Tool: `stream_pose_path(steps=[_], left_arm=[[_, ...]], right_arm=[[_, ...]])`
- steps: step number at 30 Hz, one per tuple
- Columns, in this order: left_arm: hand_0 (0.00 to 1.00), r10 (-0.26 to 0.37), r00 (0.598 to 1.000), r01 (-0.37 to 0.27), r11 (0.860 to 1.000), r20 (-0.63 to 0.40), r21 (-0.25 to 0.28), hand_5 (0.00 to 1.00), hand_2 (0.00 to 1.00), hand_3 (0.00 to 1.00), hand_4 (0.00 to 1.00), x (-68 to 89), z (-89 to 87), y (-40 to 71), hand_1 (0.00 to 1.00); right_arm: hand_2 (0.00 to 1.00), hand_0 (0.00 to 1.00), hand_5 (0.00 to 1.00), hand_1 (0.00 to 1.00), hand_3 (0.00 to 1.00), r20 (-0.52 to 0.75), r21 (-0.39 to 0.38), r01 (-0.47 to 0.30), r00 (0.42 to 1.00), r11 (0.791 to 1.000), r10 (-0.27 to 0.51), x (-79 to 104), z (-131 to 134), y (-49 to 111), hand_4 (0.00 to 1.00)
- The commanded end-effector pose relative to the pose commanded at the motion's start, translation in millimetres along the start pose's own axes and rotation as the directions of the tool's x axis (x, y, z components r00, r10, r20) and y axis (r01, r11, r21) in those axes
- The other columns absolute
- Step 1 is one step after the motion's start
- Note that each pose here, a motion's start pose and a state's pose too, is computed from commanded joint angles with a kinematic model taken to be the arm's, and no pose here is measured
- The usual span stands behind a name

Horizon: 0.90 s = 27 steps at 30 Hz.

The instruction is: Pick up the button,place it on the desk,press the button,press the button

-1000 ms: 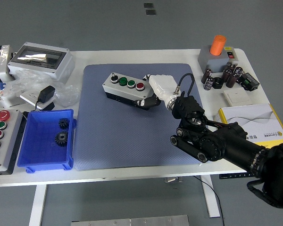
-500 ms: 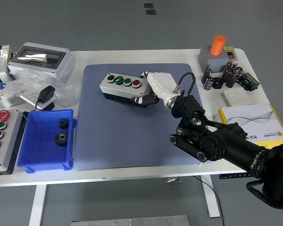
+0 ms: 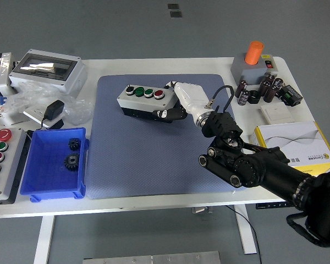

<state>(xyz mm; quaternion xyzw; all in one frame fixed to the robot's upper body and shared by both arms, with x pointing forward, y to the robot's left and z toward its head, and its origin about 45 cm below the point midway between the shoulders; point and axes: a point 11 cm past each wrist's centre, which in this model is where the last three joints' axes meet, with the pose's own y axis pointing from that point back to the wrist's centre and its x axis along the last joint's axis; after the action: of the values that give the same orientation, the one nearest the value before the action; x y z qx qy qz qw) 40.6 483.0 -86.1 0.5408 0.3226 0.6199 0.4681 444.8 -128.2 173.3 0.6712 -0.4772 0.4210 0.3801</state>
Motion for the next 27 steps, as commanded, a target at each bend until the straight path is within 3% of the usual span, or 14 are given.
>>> stream_pose_path(steps=[10,11,22,23,27], left_arm=[[0.744,0.002,1.000,-0.002,1.000,-0.005,-0.006,0.054,0.589,0.569,0.552,-1.4,0.1,0.0,0.763],[0.744,0.002,1.000,-0.002,1.000,-0.005,-0.006,0.101,0.602,0.579,0.618,-1.4,0.0,0.0,0.763],[0.744,0.003,1.000,-0.003,1.000,-0.008,-0.008,0.116,0.606,0.578,0.627,-2.2,-0.2,0.0,0.762],[0.744,0.003,1.000,-0.003,1.000,-0.008,-0.007,0.114,0.609,0.578,0.625,-2.3,-0.4,0.0,0.764],[0.744,0.004,1.000,-0.004,1.000,-0.009,-0.006,0.114,0.609,0.578,0.625,-2.7,-1.5,0.1,0.764]], right_arm=[[0.283,0.045,0.268,0.259,0.214,0.133,-0.031,-0.009,0.991,0.999,0.013,-1.1,9.6,2.0,0.386],[0.279,0.036,0.281,0.254,0.210,0.143,-0.031,-0.008,0.990,0.999,0.012,-1.6,9.8,2.3,0.396],[0.265,0.015,0.305,0.237,0.203,0.276,-0.039,0.009,0.961,0.999,0.002,-3.2,14.1,6.1,0.396],[0.250,0.011,0.382,0.230,0.188,0.285,-0.037,0.009,0.959,0.999,0.002,-2.6,14.2,6.3,0.368],[0.250,0.011,0.382,0.230,0.188,0.317,-0.027,0.006,0.948,1.000,0.003,0.8,15.9,8.5,0.368]])
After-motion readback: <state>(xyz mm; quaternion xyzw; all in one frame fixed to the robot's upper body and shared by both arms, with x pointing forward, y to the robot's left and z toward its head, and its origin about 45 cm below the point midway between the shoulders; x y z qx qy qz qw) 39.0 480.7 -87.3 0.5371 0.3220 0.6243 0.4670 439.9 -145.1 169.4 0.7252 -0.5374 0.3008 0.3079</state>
